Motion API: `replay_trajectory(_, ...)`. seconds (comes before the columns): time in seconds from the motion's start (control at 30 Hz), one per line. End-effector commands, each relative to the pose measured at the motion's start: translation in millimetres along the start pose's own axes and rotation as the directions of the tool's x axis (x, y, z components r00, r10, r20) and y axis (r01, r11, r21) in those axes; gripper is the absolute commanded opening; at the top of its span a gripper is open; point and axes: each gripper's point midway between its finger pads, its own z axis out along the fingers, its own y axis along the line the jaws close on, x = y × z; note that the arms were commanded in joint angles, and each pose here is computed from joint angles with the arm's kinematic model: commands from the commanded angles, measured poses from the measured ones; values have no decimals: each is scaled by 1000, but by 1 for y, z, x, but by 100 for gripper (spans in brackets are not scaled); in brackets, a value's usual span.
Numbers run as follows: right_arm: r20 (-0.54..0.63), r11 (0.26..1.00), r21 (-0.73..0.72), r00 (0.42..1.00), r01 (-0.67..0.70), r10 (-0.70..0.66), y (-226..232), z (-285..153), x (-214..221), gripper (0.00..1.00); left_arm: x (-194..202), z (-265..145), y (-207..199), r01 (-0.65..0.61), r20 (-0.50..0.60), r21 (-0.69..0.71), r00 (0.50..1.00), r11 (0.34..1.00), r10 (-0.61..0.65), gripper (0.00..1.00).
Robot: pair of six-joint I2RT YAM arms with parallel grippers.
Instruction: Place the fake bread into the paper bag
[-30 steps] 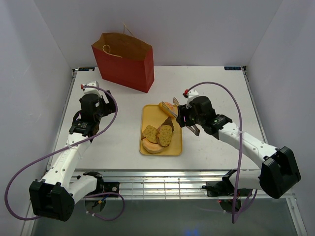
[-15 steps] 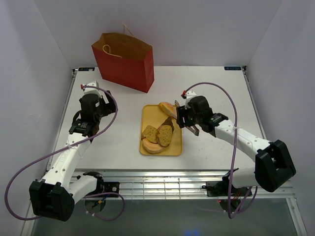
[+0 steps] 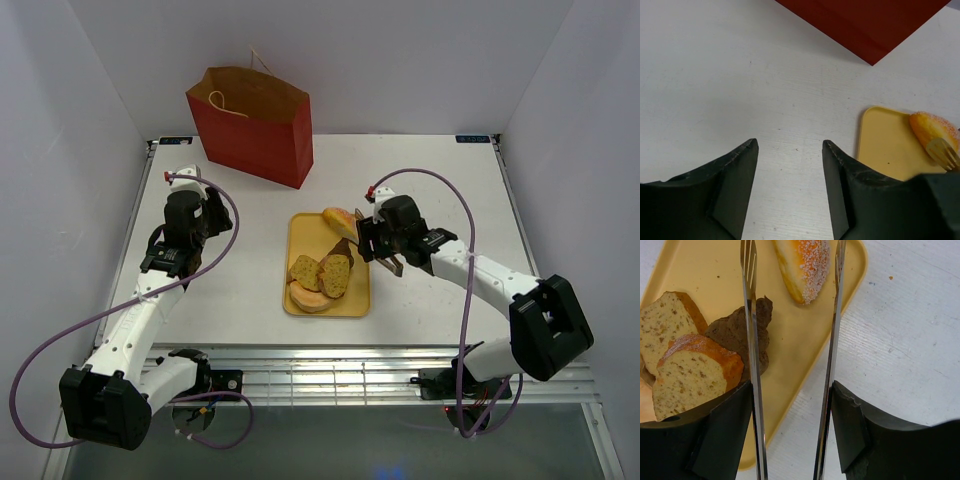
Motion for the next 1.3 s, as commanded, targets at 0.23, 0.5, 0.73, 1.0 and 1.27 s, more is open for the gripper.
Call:
replay_trajectory(0.23,71,1000,-5,997,10,-10,2,2,-31,67,-12,-6,-4,2,34,15,999,1000,-3,98)
replay_trajectory(0.5,59,1000,-8,998,9,-8,3,7,-29,54,-13,-7,-5,1,35,24,999,1000,-2,98)
replay_trajectory(0.73,105,1000,-29,994,12,-9,8,-2,-48,33,-15,-9,-7,-4,53,37,999,999,2,98)
replay_trajectory(1.0,203,999,-46,979,12,-2,14,-29,-83,28,-15,-8,-7,-6,51,43,999,999,4,98)
replay_trajectory(1.27,344,997,-77,939,16,12,25,-71,-138,28,-13,-8,-8,-8,48,48,999,999,6,98)
